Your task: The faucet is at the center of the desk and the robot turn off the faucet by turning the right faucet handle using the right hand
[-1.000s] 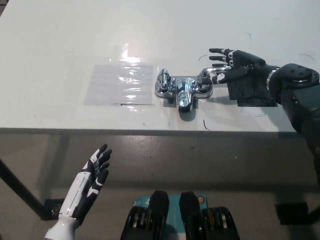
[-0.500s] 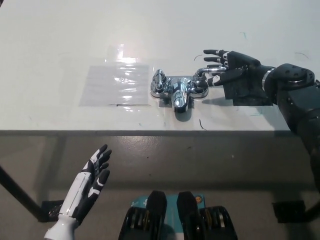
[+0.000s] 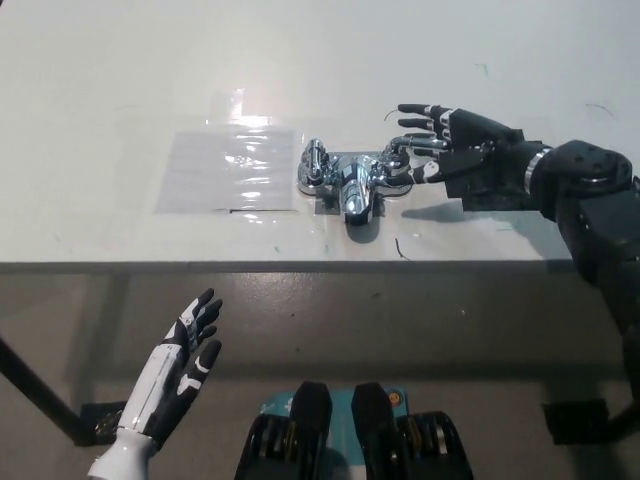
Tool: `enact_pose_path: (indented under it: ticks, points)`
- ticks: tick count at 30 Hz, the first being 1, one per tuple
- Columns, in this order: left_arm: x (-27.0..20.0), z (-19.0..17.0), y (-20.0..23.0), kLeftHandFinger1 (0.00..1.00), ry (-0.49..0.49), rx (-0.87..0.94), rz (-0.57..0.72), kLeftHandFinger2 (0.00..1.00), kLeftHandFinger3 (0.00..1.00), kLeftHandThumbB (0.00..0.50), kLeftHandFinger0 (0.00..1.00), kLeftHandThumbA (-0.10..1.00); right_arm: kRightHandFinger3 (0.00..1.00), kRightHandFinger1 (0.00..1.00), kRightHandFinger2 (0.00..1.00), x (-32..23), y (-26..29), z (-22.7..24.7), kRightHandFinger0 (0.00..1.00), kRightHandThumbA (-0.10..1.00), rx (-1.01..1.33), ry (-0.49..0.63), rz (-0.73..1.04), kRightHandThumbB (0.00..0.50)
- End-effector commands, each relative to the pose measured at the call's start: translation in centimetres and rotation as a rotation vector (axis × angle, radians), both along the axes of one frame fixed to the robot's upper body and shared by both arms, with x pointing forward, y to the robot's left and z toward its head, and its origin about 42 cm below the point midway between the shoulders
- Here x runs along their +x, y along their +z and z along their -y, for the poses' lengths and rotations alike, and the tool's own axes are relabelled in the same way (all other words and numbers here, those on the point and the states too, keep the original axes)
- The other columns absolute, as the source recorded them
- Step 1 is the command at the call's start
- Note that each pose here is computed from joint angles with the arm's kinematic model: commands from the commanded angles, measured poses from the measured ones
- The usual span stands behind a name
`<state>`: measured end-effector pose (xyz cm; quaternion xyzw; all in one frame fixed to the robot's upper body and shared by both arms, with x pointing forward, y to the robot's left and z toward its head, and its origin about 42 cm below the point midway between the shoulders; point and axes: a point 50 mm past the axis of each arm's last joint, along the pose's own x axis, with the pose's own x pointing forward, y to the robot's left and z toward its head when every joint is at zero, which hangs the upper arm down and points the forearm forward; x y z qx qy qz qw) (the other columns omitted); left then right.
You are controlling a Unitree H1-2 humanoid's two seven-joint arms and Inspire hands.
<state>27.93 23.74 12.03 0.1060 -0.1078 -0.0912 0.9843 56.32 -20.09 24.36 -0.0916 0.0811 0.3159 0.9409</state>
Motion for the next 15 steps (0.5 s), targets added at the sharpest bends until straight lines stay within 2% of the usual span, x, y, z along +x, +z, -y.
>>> enact_pose_path:
  ticks: [1, 4, 11, 12, 15]
  points:
    - [0.4, -0.2, 1.1, 1.00, -0.019, 0.004, 0.050, 1.00, 1.00, 0.277, 1.00, 0.88, 1.00, 1.00, 1.00, -0.6, 2.8, -4.5, 1.00, 1.00, 0.115, 0.188, 0.085, 0.435]
    - [0.4, -0.2, 1.2, 1.00, -0.020, 0.008, 0.058, 1.00, 1.00, 0.270, 1.00, 0.88, 1.00, 1.00, 1.00, -1.1, 3.0, -4.8, 1.00, 1.00, 0.125, 0.195, 0.109, 0.428]
    - [0.3, -0.2, 1.2, 1.00, -0.013, 0.014, 0.053, 1.00, 1.00, 0.271, 1.00, 0.89, 1.00, 1.00, 1.00, -2.9, 3.6, -6.3, 1.00, 1.00, 0.189, 0.233, 0.184, 0.445]
    - [0.3, -0.2, 1.2, 1.00, -0.016, 0.007, 0.051, 1.00, 1.00, 0.271, 1.00, 0.88, 1.00, 1.00, 1.00, -3.2, 3.4, -6.7, 1.00, 1.00, 0.189, 0.237, 0.196, 0.463]
    - [0.4, -0.2, 1.2, 1.00, -0.015, 0.008, 0.051, 1.00, 1.00, 0.269, 1.00, 0.88, 1.00, 1.00, 1.00, -3.7, 3.1, -7.3, 1.00, 1.00, 0.185, 0.239, 0.199, 0.461]
